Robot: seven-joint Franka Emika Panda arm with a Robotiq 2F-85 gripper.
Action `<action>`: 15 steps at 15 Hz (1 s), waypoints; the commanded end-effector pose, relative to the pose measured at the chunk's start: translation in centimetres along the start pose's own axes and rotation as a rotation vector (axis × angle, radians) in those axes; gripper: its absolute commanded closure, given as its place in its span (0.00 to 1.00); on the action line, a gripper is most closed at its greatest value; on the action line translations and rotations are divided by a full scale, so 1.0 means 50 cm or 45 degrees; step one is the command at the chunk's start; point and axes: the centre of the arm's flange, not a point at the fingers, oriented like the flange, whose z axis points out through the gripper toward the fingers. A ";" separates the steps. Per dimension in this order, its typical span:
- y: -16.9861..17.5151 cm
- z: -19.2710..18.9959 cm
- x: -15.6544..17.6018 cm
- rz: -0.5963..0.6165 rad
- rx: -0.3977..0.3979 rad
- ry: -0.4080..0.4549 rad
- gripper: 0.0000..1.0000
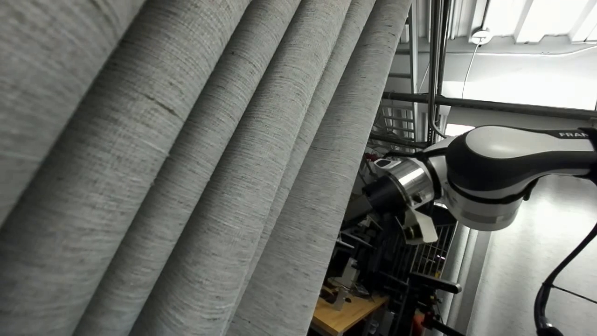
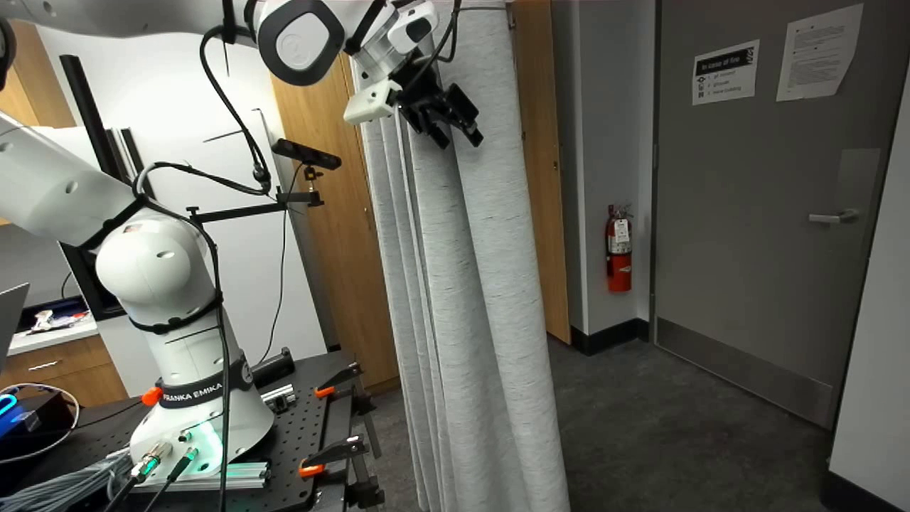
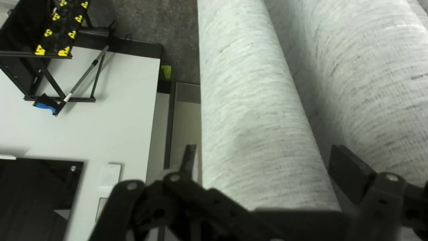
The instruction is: Slide the curtain to the right
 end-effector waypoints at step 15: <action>-0.059 -0.095 0.245 -0.065 -0.093 0.583 0.00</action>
